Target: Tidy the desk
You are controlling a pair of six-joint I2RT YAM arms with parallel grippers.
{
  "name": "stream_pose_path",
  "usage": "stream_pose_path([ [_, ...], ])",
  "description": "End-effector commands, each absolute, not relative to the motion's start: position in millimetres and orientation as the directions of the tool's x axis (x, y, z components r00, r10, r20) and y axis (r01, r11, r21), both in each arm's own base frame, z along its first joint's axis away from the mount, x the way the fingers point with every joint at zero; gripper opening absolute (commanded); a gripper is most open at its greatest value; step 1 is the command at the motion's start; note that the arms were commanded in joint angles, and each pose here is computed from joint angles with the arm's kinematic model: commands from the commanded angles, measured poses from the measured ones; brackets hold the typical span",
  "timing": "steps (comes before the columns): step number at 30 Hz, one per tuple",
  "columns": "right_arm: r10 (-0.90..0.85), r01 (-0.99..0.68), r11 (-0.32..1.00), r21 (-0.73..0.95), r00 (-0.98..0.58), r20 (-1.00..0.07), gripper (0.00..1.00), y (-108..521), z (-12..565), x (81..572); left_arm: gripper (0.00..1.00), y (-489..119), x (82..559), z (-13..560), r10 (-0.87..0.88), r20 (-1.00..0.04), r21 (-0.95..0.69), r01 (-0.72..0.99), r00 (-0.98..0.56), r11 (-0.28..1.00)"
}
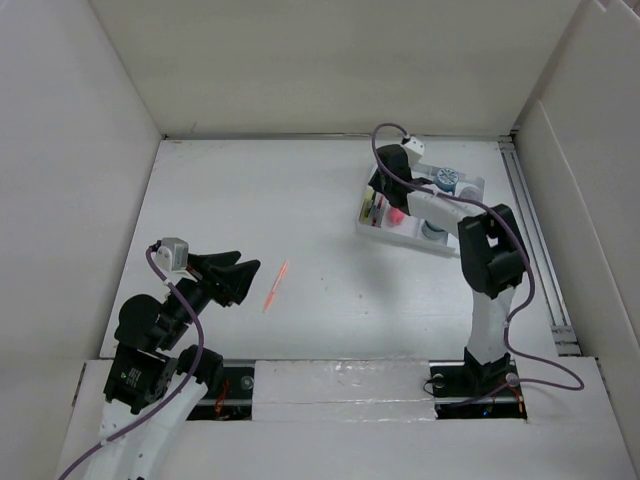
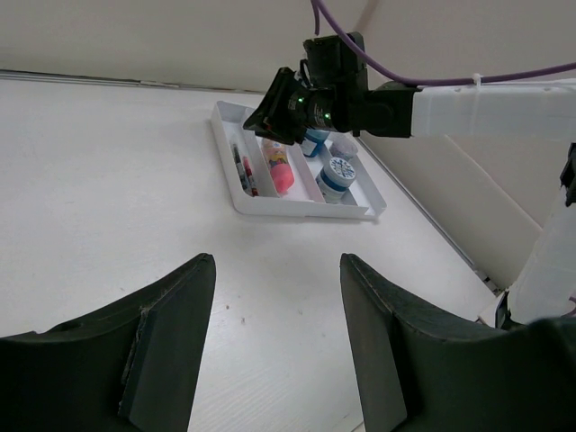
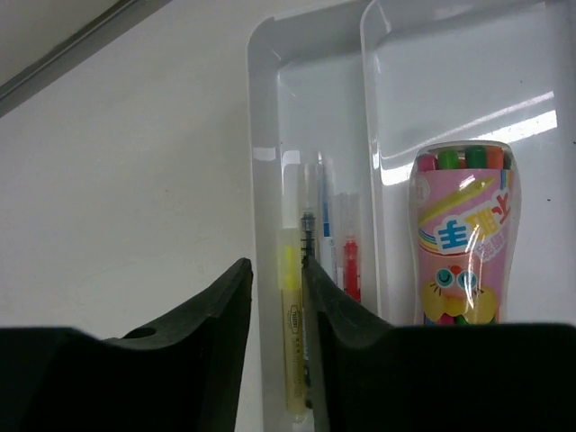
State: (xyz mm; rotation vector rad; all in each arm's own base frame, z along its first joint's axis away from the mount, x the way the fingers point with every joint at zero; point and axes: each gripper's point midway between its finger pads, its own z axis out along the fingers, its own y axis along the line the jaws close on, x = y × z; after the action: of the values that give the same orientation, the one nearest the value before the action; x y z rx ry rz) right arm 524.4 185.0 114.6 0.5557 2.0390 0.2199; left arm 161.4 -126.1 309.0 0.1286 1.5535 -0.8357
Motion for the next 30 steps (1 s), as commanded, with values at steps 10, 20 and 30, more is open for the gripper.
stream_pose_path([
  [10, 0.498, 0.122, 0.862, 0.491, -0.381, -0.779, 0.22, 243.8, 166.3, 469.8, 0.54, -127.5, 162.0, 316.0, -0.395, -0.904, -0.413, 0.560, -0.160, 0.718],
  [20, 0.306, -0.146, 0.880, 0.451, -0.552, -0.776, 0.26, 413.8, 116.5, 319.9, 0.54, -121.7, 162.7, 317.5, -0.410, -0.900, -0.421, 0.535, -0.147, 0.733],
  [30, 0.151, -0.143, 0.942, 0.303, -0.627, -0.765, 0.48, 443.5, 59.6, 284.6, 0.54, -121.2, 161.5, 318.7, -0.415, -0.899, -0.422, 0.537, -0.142, 0.730],
])
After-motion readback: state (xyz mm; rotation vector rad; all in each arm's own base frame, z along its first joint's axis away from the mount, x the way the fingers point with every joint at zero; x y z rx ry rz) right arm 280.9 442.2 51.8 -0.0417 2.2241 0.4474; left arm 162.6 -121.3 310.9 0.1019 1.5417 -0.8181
